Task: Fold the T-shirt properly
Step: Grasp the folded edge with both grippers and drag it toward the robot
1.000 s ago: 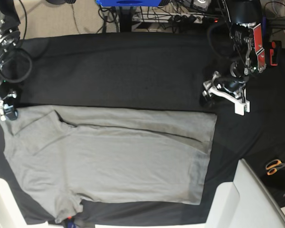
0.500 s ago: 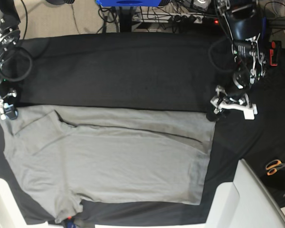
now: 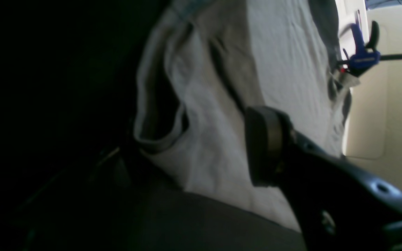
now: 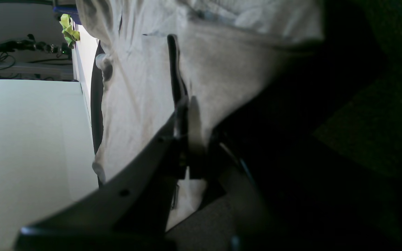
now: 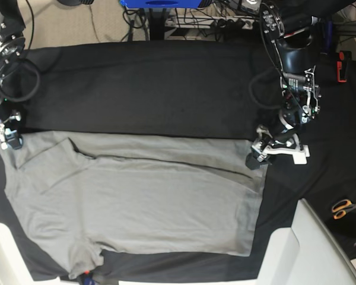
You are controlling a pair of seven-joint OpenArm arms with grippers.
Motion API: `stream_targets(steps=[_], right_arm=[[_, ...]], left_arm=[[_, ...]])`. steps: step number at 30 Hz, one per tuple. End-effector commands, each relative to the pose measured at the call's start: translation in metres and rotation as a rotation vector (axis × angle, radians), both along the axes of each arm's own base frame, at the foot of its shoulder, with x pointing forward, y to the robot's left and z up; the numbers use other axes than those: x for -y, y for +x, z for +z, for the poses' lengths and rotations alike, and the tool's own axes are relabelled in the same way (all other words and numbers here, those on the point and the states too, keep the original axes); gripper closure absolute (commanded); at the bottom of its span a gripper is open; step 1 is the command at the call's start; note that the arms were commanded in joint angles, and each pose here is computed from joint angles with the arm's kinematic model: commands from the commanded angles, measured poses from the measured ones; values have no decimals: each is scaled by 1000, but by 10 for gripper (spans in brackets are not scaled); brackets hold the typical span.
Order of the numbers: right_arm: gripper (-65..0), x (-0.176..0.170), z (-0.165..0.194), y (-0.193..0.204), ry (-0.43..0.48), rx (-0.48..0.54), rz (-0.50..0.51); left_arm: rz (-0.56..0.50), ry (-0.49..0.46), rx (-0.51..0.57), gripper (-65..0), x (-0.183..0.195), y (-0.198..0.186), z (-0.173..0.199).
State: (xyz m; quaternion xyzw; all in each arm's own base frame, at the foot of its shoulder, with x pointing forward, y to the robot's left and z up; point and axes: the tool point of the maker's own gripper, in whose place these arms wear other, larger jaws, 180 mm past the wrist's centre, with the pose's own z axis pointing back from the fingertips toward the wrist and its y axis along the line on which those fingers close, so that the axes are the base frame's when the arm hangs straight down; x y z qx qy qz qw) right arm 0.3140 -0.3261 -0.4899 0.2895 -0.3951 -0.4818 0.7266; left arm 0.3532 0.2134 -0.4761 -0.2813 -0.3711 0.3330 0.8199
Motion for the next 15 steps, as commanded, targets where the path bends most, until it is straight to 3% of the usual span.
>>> stream_targets(steps=[1,4,8,15], right_arm=[[-2,5,1,-1,-3,-8,0],[-2,5,1,-1,-3,-8,0],[-2,5,1,-1,-3,-8,0],[0,5,0,-2,-3,-12,1]], left_arm=[[-14,8,-3,-370,-1,2,2],[-13,6,-6,-278,0,2,1],[-13,6,-6,-8,0,2,1],[-19,15,-8,0,-3,-1,2]])
